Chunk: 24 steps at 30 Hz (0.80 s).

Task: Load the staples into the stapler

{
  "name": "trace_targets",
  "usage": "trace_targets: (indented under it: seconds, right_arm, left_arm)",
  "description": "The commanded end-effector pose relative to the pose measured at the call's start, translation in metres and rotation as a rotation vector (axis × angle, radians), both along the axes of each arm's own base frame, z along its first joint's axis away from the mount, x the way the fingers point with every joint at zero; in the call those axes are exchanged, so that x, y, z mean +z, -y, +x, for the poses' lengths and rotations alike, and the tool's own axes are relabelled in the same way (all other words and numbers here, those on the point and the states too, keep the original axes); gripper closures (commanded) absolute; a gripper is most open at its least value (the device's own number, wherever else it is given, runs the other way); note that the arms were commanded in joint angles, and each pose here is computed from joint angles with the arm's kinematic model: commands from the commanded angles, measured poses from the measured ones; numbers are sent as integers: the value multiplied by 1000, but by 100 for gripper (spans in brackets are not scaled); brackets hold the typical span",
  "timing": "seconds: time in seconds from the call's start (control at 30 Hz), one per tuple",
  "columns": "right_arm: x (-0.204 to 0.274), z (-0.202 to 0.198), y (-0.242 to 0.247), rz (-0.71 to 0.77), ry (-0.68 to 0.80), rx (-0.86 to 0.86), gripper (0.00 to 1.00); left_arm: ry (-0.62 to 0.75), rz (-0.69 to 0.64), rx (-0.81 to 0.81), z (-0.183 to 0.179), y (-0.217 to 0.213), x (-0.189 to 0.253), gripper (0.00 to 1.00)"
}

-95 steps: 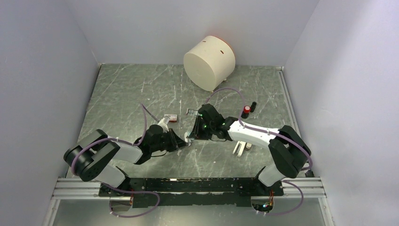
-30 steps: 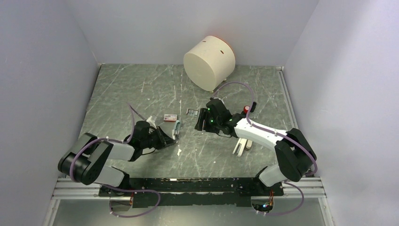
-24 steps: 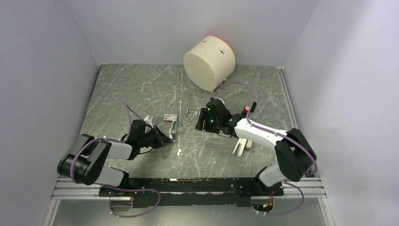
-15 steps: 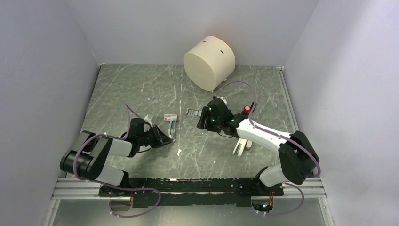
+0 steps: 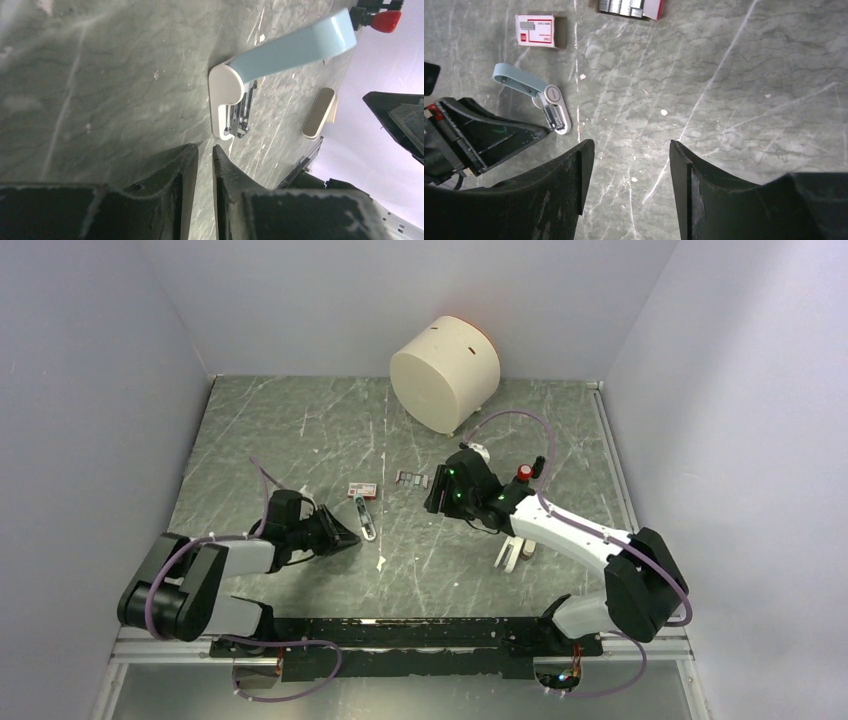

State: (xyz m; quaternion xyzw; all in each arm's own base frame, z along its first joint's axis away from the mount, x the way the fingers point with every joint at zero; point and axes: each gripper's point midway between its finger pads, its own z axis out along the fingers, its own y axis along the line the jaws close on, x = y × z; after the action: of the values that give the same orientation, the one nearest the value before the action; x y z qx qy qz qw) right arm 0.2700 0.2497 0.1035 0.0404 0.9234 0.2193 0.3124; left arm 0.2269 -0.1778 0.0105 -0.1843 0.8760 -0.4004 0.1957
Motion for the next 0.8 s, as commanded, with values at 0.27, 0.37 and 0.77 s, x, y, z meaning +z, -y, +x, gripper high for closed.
trace_targets:
  seconds: [0.27, 0.37, 0.77]
  right_arm:
    - [13, -1, 59, -200, 41, -155, 40]
    - [14, -11, 97, -317, 36, -270, 37]
    - [-20, -67, 168, -450, -84, -474, 31]
  left_arm:
    - [27, 192, -9, -10, -30, 10, 69]
    - [158, 203, -40, 3, -28, 51, 59]
    - [514, 215, -90, 31, -24, 165, 20]
